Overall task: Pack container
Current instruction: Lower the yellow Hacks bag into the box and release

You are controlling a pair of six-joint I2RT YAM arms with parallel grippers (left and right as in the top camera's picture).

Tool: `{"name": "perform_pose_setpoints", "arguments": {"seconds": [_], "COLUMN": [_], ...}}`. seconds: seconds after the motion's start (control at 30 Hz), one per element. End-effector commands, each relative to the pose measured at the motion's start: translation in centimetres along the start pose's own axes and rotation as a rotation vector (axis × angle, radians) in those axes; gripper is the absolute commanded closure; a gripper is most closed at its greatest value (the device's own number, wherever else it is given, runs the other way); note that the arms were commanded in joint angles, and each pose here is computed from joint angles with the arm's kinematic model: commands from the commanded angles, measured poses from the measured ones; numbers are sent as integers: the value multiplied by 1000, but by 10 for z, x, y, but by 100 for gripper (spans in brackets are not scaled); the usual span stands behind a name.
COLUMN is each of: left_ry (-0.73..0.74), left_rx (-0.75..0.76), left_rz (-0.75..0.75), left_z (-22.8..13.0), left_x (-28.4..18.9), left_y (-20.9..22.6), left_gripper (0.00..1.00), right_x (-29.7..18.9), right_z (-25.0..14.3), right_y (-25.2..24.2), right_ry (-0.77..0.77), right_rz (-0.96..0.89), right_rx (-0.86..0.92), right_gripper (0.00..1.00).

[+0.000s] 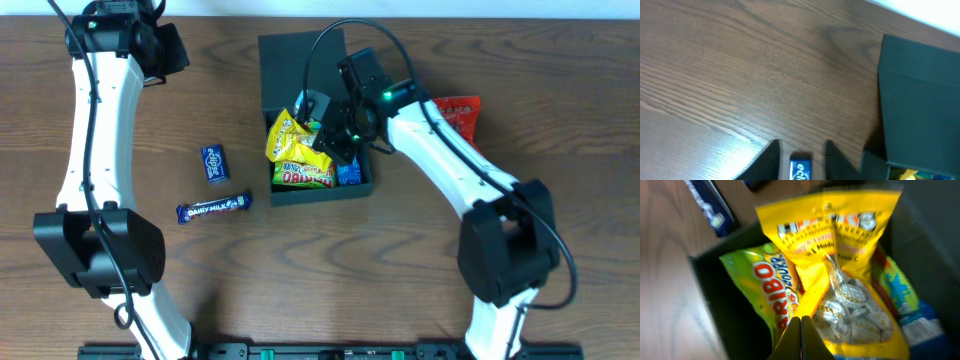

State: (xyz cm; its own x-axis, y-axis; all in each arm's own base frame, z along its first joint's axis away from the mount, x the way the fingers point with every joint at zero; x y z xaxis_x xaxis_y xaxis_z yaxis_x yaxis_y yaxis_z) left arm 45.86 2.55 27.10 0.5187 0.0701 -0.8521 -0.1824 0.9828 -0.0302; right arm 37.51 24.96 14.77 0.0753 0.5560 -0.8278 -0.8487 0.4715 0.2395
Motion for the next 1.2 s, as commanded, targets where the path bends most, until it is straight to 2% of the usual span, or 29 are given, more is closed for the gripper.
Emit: {"name": "perform_pose_setpoints", "arguments": {"seconds": [0.0, 0.1, 0.3, 0.47, 0.57, 0.7, 0.8, 1.03, 1.17], "left_ry": [-12, -14, -12, -8, -7, -6, -6, -6, -6], "left_rx": [1, 9, 13, 28, 28, 28, 28, 28, 28], "left_rz": [-10, -17, -20, -19, -20, -20, -20, -20, -20], "left_z": [1, 1, 1, 0, 0, 0, 0, 0, -1], "left_x": [-7, -7, -7, -7, -6, -6, -6, -6, -6], "left_y": [0, -1, -1, -1, -2, -2, -2, -2, -2], "left_gripper": [57, 53, 53, 53, 53, 53, 53, 53, 53], "right_x": [24, 33, 30, 26, -4, -11, 1, 59, 70], "right_z": [-14, -19, 1, 4, 29, 46, 45, 15, 11], "right_y": [-13, -31, -50, -30, -1, -8, -15, -32, -37], "right_ry": [60, 89, -16, -29, -176, -253, -249, -141, -141], "right_rz": [-13, -106, -199, -97, 50, -23, -37, 16, 26], "right_rx": [-4, -6, -47, -49, -93, -133, -131, -40, 6], "right_gripper": [99, 99, 99, 99, 99, 99, 99, 99, 99]}}
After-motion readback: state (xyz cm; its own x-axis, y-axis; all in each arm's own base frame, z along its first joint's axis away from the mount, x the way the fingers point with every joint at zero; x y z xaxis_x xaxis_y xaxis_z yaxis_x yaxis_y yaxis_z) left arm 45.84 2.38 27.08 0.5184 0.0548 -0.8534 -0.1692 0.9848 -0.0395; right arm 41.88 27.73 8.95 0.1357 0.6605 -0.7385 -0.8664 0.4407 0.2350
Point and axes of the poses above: each gripper's point midway between its finger pads, its own x axis out along the fingers, its own y axis along the line the jaws close on, z = x × y, the point moved 6 cm from there along -x, back along the fingers, and after that the axes turned 8 degrees about x, right-handed, at the moved point
